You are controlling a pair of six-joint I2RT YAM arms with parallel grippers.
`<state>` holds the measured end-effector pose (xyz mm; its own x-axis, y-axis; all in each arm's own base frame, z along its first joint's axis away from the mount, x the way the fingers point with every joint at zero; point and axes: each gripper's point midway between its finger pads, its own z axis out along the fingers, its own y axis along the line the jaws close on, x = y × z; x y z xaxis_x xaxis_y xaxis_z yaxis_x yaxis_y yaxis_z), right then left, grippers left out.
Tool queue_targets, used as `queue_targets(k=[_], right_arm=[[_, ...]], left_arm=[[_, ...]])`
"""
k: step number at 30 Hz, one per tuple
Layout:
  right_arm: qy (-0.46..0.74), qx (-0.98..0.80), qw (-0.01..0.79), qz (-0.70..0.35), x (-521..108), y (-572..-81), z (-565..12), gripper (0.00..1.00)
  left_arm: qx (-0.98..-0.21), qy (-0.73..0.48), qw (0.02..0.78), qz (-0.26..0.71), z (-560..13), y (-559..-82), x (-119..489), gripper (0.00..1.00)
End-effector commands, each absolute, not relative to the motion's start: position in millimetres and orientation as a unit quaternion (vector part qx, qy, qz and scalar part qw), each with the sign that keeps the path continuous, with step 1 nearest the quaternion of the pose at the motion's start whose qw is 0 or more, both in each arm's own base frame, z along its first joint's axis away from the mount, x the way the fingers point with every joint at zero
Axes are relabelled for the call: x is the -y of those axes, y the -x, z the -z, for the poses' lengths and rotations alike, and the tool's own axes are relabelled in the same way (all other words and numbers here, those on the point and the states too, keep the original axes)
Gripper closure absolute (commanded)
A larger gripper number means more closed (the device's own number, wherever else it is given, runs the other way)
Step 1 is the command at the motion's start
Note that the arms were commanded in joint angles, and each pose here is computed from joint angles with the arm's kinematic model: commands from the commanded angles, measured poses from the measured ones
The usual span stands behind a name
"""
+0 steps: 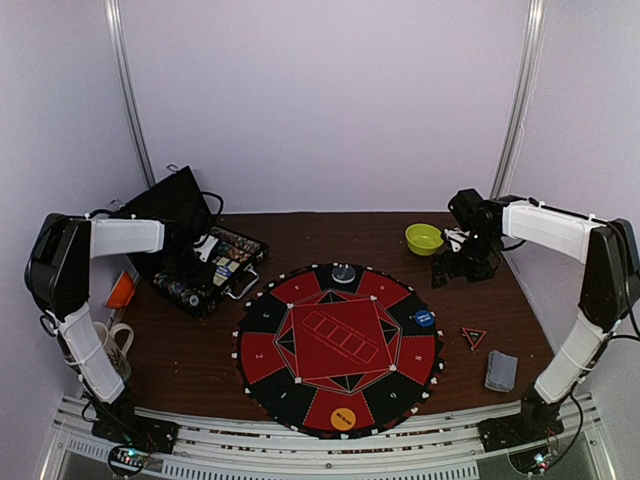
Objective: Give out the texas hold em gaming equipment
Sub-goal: Pick up the pile of poker chips from the chip case.
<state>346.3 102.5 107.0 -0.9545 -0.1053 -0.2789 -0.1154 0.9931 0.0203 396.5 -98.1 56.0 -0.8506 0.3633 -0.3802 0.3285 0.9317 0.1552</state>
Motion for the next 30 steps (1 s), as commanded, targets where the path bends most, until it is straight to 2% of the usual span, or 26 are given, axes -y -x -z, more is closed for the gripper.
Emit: queue_targets(k=[1, 4, 11, 17, 21, 25, 30], right_arm=[[0.062, -0.99, 0.13, -0.005, -99.0, -341.4, -106.2, 0.0], [0.063, -0.99, 0.127, -0.003, -97.8, -338.5, -104.0, 0.0], [0.064, -0.99, 0.124, -0.009, -99.4, -335.8, -101.8, 0.0], [0.064, -0.991, 0.119, -0.006, -97.8, -332.3, -98.5, 0.0], [0.066, -0.991, 0.118, -0.005, -97.2, -330.6, -98.5, 0.0], [0.066, -0.991, 0.117, -0.003, -96.3, -329.5, -96.8, 0.0], [0.064, -0.992, 0.113, -0.006, -96.6, -326.8, -92.2, 0.0]], left_arm=[[-0.958, -0.193, 0.21, -0.037, -50.1, -392.5, 104.6, 0.57], [-0.958, -0.189, 0.206, -0.06, -48.6, -393.2, 96.7, 0.54], [-0.954, -0.193, 0.203, -0.11, -54.3, -402.1, 82.6, 0.54], [-0.957, -0.231, 0.165, -0.058, -31.3, -388.5, 99.6, 0.56], [-0.959, -0.234, 0.146, -0.061, -22.0, -384.6, 97.1, 0.57], [-0.959, -0.24, 0.146, -0.029, -23.9, -381.3, 108.4, 0.52], [-0.958, -0.237, 0.151, -0.066, -28.4, -383.2, 95.1, 0.5]])
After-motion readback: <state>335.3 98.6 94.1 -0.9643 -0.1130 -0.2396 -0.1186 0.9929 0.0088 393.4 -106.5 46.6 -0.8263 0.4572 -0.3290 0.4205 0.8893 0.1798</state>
